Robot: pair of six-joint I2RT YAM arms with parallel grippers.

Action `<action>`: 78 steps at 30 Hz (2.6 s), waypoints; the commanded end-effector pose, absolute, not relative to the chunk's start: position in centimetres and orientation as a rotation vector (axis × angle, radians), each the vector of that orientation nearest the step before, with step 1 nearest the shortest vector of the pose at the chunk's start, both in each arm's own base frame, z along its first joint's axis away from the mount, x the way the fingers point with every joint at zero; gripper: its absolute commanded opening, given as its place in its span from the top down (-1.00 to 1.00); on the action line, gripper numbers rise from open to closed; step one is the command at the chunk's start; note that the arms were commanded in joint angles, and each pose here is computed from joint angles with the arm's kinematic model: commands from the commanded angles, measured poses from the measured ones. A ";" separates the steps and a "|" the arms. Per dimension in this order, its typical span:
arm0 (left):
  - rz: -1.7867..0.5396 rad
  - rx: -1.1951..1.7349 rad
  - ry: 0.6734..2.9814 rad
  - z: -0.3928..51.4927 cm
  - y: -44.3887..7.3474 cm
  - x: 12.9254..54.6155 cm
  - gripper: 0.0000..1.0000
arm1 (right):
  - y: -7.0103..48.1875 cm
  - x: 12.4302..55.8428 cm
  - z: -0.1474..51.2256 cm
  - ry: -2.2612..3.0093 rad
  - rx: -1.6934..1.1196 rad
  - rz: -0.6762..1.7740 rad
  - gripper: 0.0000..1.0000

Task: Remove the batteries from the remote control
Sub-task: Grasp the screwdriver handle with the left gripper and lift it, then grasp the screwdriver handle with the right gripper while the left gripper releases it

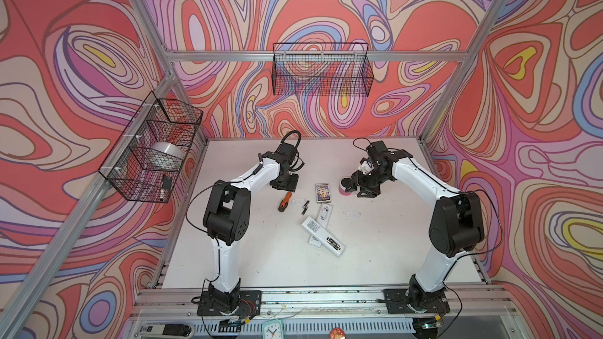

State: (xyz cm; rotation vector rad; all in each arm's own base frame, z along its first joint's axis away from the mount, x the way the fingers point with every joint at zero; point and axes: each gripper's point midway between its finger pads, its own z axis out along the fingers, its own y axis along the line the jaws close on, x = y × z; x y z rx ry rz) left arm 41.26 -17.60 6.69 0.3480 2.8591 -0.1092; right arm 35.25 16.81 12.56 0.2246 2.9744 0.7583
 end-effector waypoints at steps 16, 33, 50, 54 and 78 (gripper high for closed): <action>-0.058 0.414 3.048 1.7 -16.6 38.6 0.24 | 16.8 35.5 13.6 2.950 0.223 0.761 -0.52; -0.342 0.059 3.024 4.6 -14.9 39.4 0.91 | 17.5 36.0 17.0 2.815 0.184 0.849 -0.55; -1.540 -0.957 2.241 19.3 -20.2 42.8 0.97 | 29.8 37.3 25.2 2.463 -0.267 1.103 -0.62; -1.554 -0.965 2.226 20.7 -21.2 42.0 0.97 | 31.9 36.4 23.7 2.500 -0.353 1.028 -0.62; -1.636 -0.943 2.224 22.5 -24.8 40.1 0.97 | 34.0 37.0 20.4 2.598 -0.392 0.948 0.11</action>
